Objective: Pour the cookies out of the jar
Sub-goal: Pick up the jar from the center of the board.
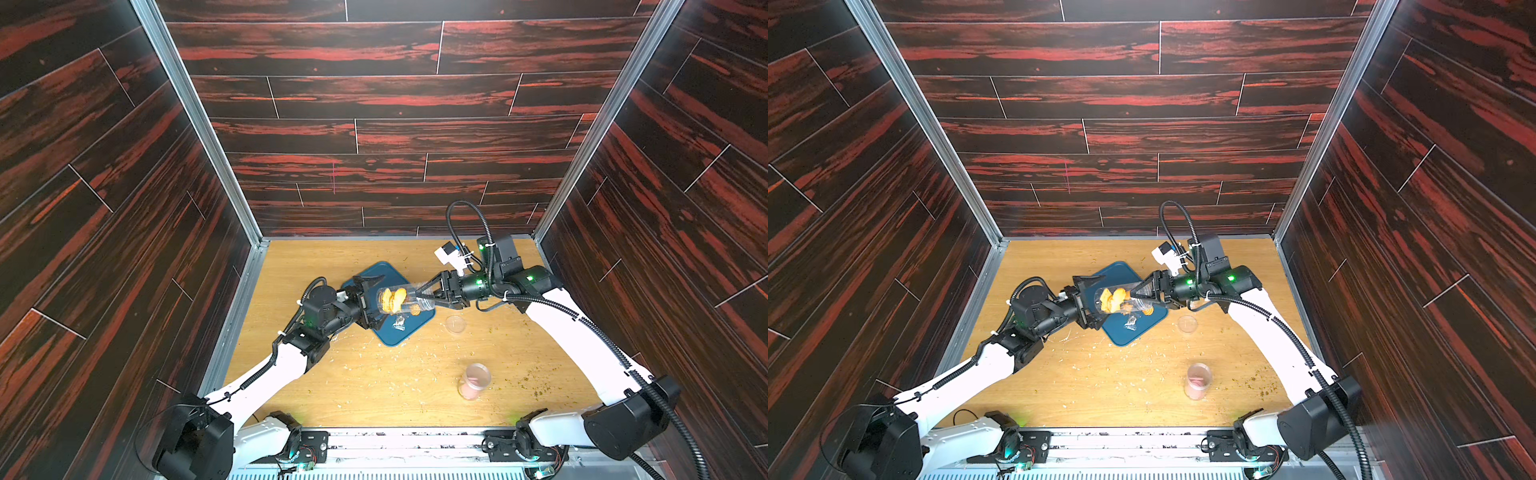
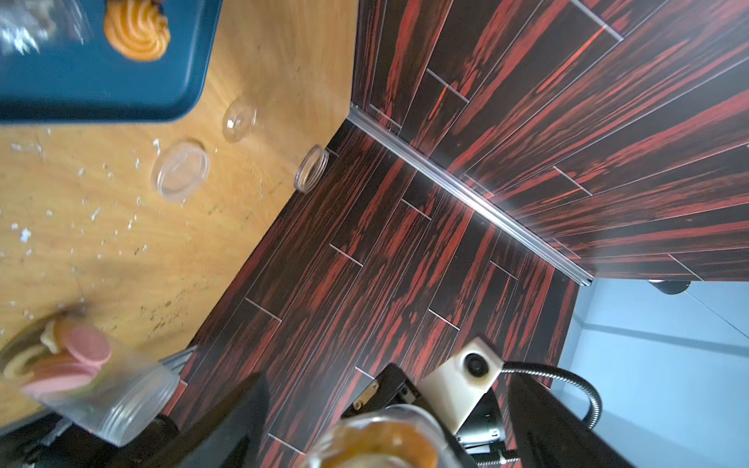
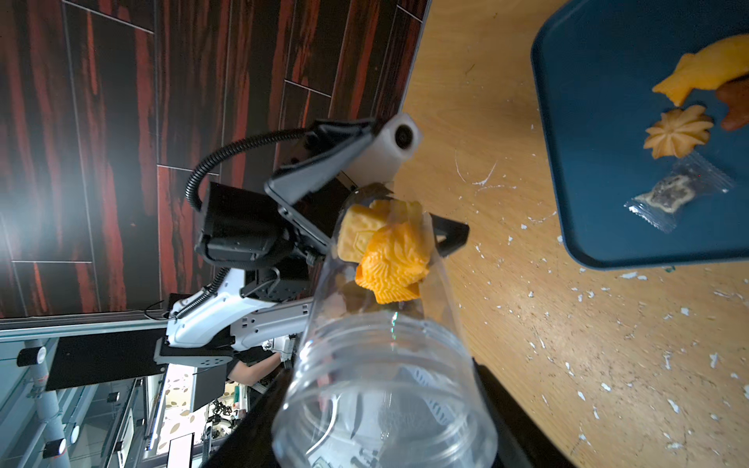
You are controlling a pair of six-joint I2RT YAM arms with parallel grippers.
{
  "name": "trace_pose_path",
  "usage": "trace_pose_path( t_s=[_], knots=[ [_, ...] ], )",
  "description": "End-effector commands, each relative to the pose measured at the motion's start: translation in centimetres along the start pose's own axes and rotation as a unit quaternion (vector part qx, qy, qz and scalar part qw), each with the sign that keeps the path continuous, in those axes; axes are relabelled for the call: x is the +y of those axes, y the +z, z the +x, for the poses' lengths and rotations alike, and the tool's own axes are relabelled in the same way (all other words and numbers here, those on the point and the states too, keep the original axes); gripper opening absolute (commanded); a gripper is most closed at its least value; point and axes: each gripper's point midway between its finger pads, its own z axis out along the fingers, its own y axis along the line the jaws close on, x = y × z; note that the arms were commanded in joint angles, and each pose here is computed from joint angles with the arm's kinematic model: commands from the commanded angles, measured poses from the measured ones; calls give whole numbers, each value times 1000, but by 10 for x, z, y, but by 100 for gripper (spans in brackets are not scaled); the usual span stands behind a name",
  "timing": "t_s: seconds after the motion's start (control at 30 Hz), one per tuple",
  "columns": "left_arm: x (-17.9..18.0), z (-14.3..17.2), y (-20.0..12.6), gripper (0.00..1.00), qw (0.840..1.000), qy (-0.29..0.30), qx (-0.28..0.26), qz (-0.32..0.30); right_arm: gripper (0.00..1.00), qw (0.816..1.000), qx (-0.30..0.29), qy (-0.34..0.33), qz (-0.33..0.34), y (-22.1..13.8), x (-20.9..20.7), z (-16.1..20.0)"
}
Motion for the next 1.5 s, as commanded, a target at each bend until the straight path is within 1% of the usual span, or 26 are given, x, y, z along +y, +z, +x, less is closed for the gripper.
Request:
trace_pose_path(
  t_s=[0.0,0.1,0.17,0.27,0.43,0.6,0.73,1.1,1.17,1.33,1.37,1.4,1.47],
  knots=[
    [2,-3,-3,96,999,-44,-9,3,61,1000,1,-4,-21,4,7,-6],
    [-9,-2,-3,96,998,-47,-18,24,61,1000,5,-1,-19,8,3,-3],
    [-20,3,-1,95,998,-45,-14,37,61,1000,5,0,-14,11,-1,-2],
    [-28,13,3,95,998,-39,-6,38,61,1000,2,1,-10,12,-5,-3],
    [-26,19,5,93,999,-40,-9,32,61,1000,-3,1,-9,16,-6,-5],
    [-33,26,8,92,999,-34,-5,32,61,1000,0,6,-7,22,-9,-2],
    [-33,25,9,90,999,-32,-9,29,61,1000,4,3,-6,27,-7,-2],
    [-24,19,7,74,999,-31,-22,20,61,1000,13,-1,0,34,-5,3],
    [-22,18,5,68,999,-32,-24,20,62,1000,12,-1,1,34,-5,3],
    [-19,16,3,64,999,-34,-27,17,63,1000,12,-1,1,34,-4,3],
    [-19,16,3,61,999,-33,-27,17,64,1000,12,-1,1,34,-4,2],
    [-19,16,3,59,999,-34,-28,17,64,1000,11,-1,1,34,-4,2],
    [-18,16,3,59,999,-34,-28,17,64,1000,11,-1,2,33,-4,3]
  ],
)
